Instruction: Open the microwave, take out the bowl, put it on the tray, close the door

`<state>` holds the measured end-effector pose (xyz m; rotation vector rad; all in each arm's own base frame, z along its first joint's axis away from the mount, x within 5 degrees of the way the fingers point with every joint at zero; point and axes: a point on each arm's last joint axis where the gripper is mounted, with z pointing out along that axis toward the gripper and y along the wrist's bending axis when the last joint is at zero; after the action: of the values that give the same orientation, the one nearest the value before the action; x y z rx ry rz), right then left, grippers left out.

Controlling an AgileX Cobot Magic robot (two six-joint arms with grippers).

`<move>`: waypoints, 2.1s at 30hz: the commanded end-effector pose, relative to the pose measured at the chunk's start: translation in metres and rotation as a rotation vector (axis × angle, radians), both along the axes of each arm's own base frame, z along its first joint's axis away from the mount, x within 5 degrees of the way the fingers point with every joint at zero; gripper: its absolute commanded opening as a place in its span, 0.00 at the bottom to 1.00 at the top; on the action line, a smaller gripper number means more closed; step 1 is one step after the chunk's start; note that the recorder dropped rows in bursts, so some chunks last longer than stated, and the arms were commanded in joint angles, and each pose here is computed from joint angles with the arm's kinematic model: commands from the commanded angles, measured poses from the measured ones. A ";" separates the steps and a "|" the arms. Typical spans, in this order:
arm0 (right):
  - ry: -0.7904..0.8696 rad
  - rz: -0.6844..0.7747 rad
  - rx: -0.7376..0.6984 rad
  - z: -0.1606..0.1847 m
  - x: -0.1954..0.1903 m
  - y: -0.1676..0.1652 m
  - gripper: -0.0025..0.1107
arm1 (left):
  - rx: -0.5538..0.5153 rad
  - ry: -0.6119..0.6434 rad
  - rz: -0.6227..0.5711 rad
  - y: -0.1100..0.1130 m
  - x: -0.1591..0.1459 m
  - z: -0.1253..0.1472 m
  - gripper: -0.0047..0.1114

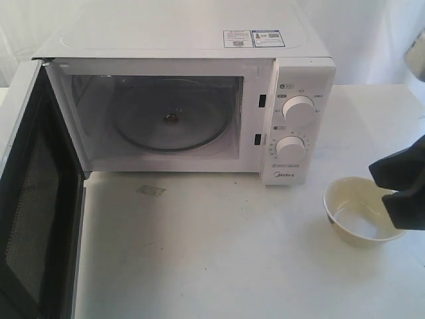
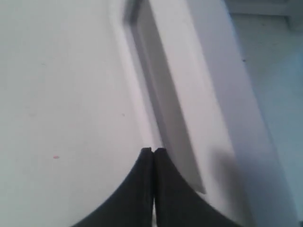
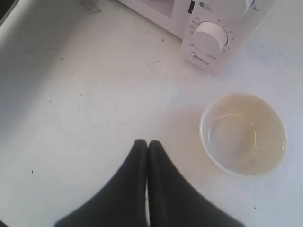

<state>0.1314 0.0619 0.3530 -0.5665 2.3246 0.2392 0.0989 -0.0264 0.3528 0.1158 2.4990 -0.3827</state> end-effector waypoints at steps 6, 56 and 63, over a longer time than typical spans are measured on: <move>-0.095 0.012 0.091 0.009 0.005 0.006 0.02 | -0.777 -0.562 -0.974 -0.081 0.050 0.022 0.04; -0.541 0.116 -0.070 -0.070 0.165 0.109 0.02 | -0.078 -0.406 -0.231 -0.015 -0.064 -0.033 0.04; -0.549 0.120 -0.061 -0.065 0.166 0.111 0.02 | -0.037 -0.362 -0.189 -0.008 -0.079 -0.040 0.04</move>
<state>0.2975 0.1711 0.2865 -0.6932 1.7810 0.0563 0.0258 -0.0357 0.3160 0.3833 2.1051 -0.4384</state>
